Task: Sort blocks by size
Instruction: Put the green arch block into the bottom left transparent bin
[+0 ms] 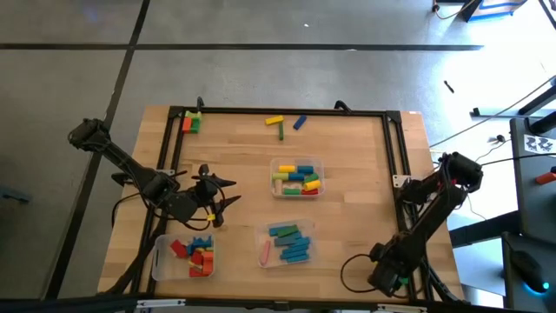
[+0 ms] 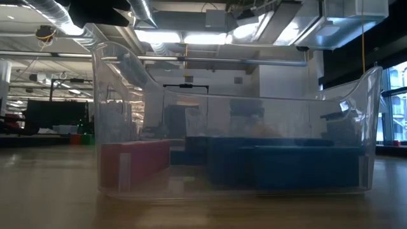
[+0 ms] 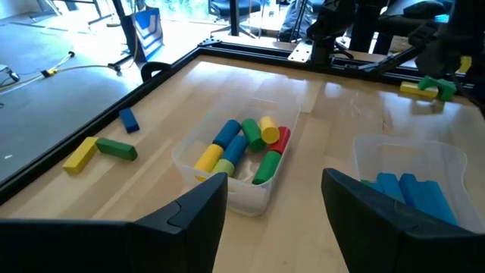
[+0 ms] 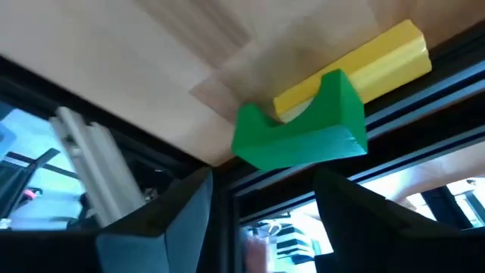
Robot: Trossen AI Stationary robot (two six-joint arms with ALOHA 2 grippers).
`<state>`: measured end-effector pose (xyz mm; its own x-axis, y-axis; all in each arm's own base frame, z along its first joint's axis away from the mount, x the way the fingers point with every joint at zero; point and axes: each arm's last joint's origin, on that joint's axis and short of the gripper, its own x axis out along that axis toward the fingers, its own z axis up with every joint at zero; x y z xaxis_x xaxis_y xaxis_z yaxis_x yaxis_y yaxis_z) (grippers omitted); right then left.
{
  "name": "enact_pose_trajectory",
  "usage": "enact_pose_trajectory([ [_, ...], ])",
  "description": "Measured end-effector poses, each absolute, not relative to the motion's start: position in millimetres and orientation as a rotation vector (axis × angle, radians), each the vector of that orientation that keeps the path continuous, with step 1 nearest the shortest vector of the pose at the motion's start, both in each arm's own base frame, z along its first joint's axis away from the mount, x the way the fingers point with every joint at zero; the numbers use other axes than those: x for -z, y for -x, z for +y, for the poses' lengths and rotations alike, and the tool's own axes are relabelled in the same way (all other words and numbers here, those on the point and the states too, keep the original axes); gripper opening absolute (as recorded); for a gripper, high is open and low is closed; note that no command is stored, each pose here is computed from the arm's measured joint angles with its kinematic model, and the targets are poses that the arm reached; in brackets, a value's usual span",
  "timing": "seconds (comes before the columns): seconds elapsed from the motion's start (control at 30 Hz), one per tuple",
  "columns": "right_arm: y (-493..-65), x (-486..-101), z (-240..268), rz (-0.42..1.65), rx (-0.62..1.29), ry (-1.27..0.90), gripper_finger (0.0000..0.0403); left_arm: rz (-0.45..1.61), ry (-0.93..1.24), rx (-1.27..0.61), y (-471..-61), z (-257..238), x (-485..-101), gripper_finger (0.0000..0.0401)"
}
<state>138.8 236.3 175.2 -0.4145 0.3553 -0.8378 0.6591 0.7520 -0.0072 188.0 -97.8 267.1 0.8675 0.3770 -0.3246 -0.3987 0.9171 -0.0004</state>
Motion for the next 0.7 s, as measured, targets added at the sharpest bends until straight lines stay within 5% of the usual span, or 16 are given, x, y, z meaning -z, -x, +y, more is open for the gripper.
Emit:
enact_pose_trajectory([
  [0.3, -131, -156, 234, 2.094, 0.399, -0.707, 0.0232, 0.327, 0.064, -0.406, -188, -98, -267, 0.021],
  [0.7, -174, -152, 203, 1.941, 0.389, -0.76, 0.0232, 0.33, 0.046, -0.403, -188, -98, -267, 0.021],
])
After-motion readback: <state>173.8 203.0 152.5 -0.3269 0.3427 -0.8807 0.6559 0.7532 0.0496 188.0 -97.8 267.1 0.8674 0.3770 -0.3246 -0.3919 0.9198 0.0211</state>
